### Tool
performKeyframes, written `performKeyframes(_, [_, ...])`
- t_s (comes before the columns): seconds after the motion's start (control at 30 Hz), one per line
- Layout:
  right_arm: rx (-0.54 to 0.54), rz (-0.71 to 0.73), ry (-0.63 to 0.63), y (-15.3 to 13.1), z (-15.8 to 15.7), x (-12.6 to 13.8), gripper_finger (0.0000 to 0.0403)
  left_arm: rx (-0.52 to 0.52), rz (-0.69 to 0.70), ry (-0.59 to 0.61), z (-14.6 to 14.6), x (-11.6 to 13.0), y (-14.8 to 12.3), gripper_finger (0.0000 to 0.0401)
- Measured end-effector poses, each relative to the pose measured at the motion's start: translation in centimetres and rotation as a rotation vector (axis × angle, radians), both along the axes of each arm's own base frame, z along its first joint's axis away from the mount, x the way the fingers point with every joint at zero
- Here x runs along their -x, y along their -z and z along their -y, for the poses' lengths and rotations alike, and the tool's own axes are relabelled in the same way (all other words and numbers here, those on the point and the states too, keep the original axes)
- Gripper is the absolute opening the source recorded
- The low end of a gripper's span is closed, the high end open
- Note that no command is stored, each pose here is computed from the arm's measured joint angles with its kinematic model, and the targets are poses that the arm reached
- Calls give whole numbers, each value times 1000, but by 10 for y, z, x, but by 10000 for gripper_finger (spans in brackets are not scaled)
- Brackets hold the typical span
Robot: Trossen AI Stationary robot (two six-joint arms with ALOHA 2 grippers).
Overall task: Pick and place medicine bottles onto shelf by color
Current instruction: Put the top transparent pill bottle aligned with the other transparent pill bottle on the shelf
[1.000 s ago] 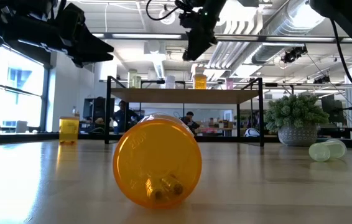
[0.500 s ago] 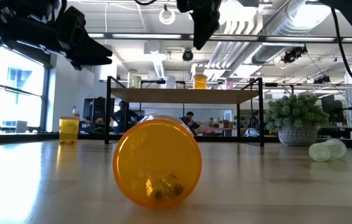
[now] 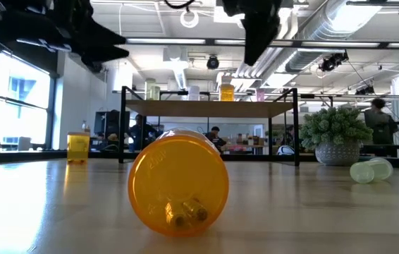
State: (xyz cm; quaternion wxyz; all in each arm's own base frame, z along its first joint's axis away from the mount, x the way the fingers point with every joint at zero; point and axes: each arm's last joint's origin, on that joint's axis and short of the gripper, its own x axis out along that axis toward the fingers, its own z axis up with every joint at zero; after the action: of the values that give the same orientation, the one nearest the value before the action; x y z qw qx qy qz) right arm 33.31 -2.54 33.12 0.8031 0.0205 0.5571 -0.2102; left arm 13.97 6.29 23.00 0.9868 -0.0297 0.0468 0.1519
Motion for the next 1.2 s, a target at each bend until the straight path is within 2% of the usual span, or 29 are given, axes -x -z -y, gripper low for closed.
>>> performKeyframes(0.3, [-44, 140, 166, 24, -40, 60, 174, 33, 61, 139, 21, -9, -5, 246])
performKeyframes(0.5, [-75, 253, 181, 43, -65, 79, 174, 54, 60, 220, 34, -13, -4, 246])
performKeyframes(0.73, [-153, 402, 198, 70, -80, 74, 174, 76, 34, 302, 46, -17, -1, 246])
performKeyframes(0.97, [-253, 558, 218, 97, -77, 66, 174, 113, -38, 377, 59, -21, 7, 246])
performKeyframes(1.07, [-285, 623, 168, 103, -76, 62, 174, 119, -78, 407, 64, -23, 12, 246])
performKeyframes(1.2, [-275, 731, 64, 104, -74, 48, 175, 122, -109, 430, 68, -26, 16, 246])
